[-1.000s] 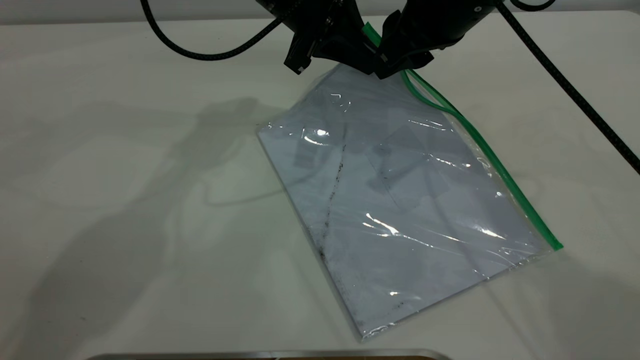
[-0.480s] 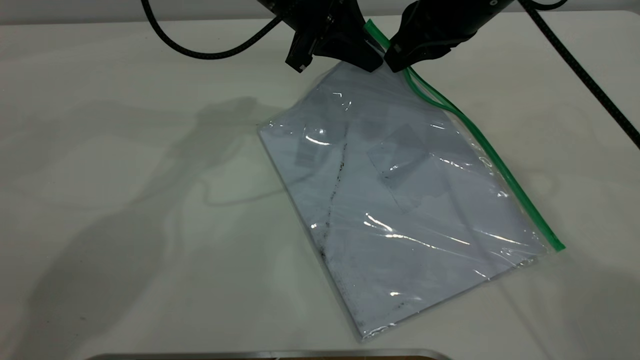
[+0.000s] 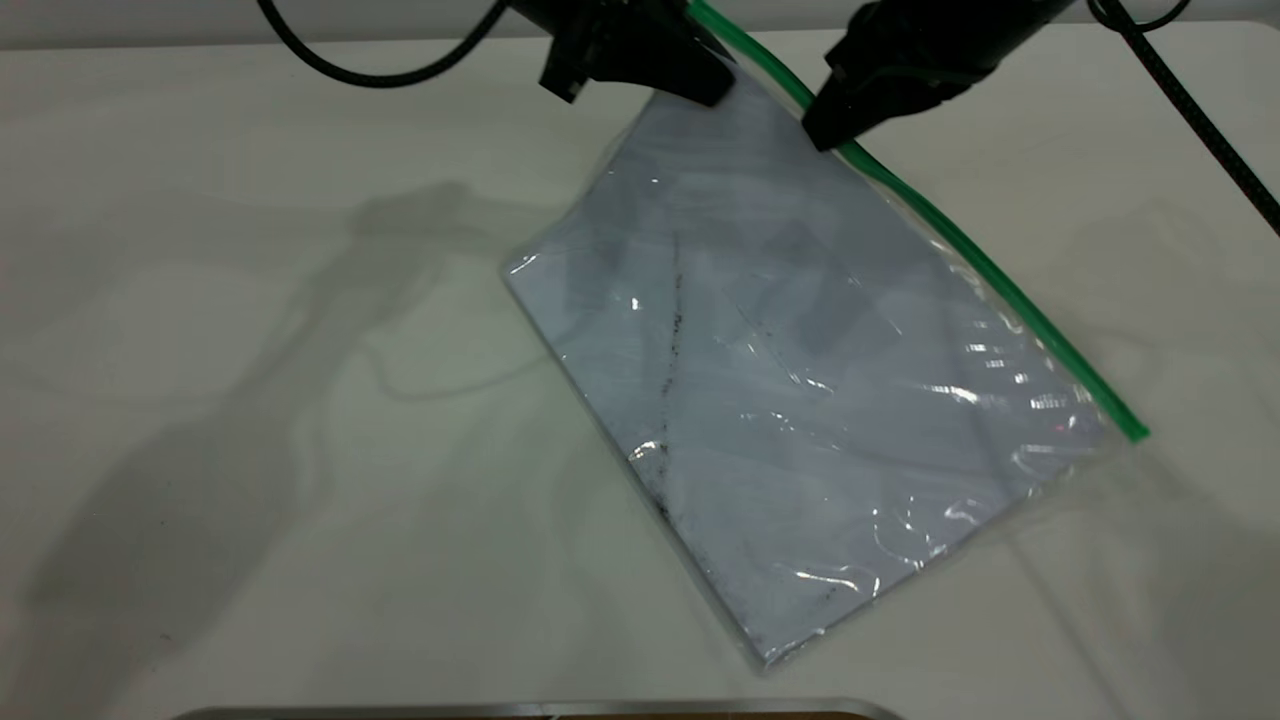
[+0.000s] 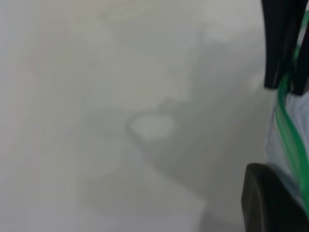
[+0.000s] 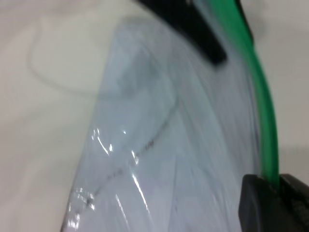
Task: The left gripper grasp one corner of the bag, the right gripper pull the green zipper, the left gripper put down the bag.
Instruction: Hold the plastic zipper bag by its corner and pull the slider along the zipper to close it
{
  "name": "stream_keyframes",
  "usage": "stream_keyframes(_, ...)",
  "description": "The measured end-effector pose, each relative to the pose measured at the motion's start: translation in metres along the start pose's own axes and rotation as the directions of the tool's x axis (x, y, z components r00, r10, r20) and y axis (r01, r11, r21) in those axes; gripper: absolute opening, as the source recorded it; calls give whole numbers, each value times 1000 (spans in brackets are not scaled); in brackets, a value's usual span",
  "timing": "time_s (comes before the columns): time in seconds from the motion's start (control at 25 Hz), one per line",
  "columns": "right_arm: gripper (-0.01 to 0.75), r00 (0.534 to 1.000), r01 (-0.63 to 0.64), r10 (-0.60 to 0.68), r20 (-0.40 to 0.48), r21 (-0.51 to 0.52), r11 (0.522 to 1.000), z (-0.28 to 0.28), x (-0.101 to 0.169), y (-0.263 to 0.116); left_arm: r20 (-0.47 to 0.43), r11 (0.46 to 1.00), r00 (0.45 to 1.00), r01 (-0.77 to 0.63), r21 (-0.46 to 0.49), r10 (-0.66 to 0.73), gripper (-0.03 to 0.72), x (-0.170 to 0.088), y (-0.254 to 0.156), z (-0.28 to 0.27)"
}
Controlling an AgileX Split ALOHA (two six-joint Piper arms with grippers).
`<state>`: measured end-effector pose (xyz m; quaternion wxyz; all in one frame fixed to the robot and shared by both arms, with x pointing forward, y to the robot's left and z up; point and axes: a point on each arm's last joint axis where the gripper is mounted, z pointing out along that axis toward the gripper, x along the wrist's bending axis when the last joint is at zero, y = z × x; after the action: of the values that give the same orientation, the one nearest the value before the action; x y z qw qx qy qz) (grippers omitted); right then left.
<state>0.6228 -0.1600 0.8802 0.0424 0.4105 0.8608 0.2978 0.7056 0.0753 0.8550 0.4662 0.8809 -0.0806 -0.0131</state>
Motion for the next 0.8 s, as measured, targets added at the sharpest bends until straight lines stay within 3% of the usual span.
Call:
stream_keyframes(0.36,35,999,-24,30,-33,173,985,-7,-9,-20,-73,992,990,120,30,-118,52,11,-26,-33)
stream_keyframes(0.8,35,994,-83,103,-24,421,903,-19,-17,-47,-83,945,982,188,269,-172,52,8,-49,-39)
